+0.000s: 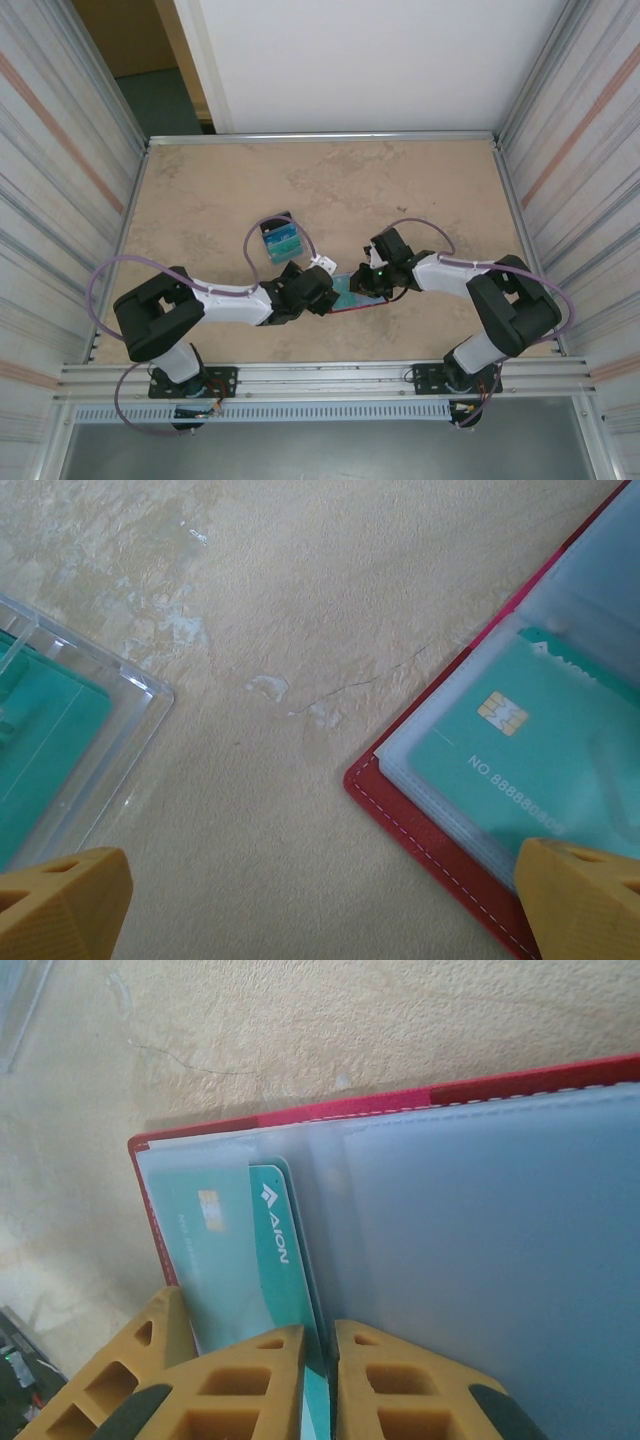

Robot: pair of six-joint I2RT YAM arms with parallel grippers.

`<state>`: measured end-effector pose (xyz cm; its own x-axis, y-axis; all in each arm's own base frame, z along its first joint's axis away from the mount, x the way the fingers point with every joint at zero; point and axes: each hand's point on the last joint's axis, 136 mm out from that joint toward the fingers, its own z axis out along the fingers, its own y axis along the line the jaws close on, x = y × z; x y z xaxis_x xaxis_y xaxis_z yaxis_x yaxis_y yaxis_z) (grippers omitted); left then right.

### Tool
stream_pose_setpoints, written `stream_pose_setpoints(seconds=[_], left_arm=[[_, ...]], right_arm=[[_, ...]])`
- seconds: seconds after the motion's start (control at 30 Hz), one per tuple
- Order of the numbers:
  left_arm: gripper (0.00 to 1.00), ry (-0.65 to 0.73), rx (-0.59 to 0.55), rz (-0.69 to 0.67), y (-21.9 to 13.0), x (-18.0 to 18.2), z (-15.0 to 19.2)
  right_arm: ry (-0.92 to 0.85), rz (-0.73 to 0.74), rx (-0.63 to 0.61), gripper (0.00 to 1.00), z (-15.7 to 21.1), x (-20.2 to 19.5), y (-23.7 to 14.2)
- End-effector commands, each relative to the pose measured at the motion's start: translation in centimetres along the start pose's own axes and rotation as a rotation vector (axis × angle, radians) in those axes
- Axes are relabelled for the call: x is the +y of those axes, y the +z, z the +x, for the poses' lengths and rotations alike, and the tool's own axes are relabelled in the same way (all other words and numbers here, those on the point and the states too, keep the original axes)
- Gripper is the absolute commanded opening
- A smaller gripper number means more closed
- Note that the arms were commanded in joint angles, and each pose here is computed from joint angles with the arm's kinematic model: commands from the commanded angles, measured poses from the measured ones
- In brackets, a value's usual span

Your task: Take the credit cards out of the card holder

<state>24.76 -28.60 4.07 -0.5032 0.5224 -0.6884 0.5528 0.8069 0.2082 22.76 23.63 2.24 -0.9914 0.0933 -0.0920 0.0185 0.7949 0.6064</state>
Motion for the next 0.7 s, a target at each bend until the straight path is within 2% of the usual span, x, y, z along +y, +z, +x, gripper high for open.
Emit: stream_pose_setpoints(seconds=[0.0,0.37,0.67], left_arm=[[0.99,0.017,0.05,-0.013,0.5,0.2,0.9],[0.99,0.018,0.055,-0.007,0.6,0.0,0.8],[0.99,0.024,0.057,-0.001,0.7,-0.3,0.8]], right_arm=[[0.029,-0.042,0.025,0.13,0.6,0.1,0.2],[0.013,-0.153,0.016,0.12,0.6,1.6,-0.5],[-0.003,-0.178,0.01,0.14,0.7,2.1,-1.0]])
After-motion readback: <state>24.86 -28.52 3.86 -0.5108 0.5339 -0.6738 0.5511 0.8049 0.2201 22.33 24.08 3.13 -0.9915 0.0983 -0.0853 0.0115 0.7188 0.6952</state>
